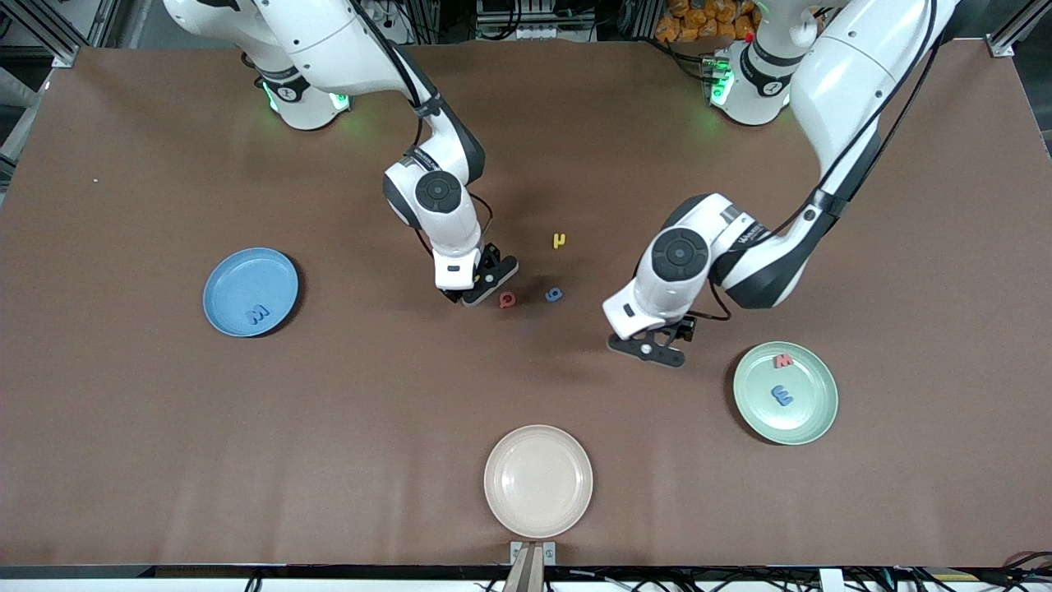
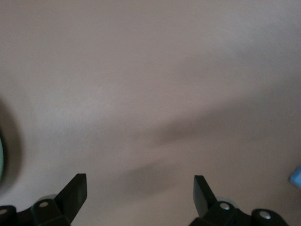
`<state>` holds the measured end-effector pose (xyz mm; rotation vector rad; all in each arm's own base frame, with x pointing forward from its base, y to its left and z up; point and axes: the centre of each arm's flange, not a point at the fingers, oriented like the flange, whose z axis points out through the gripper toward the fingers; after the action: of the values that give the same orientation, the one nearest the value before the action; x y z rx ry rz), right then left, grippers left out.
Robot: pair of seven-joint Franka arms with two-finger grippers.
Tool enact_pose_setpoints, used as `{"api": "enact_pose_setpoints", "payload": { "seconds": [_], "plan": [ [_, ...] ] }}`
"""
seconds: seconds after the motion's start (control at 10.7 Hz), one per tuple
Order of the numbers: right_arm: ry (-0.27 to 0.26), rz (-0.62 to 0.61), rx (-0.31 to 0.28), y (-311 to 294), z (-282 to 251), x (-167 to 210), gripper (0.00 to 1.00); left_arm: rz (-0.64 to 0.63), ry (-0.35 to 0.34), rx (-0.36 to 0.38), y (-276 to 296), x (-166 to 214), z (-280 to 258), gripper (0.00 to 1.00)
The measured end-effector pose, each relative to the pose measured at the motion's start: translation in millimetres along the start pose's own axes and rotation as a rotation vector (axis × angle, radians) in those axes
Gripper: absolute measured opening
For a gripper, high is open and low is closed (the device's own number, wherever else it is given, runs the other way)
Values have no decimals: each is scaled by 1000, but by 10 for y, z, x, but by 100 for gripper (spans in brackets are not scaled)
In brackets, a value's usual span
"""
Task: Sort uppercase to blue plate, lowercase to green plate
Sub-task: 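Grasp the yellow H with the right gripper, then place the yellow H on the blue plate with the right gripper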
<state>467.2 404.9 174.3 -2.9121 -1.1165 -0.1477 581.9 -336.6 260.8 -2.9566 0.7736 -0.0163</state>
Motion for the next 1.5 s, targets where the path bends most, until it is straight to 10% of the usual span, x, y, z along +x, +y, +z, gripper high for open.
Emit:
{"api": "enact_pose_setpoints", "payload": {
  "seconds": [0.56, 1.5],
  "plan": [
    [-12, -28, -2, 130, -47, 18, 33, 324, 82, -16, 494, -82, 144, 100],
    [-223, -56, 64, 3077, -871, -1126, 33, 449, 148, -60, 1451, -228, 436, 100]
  ]
}}
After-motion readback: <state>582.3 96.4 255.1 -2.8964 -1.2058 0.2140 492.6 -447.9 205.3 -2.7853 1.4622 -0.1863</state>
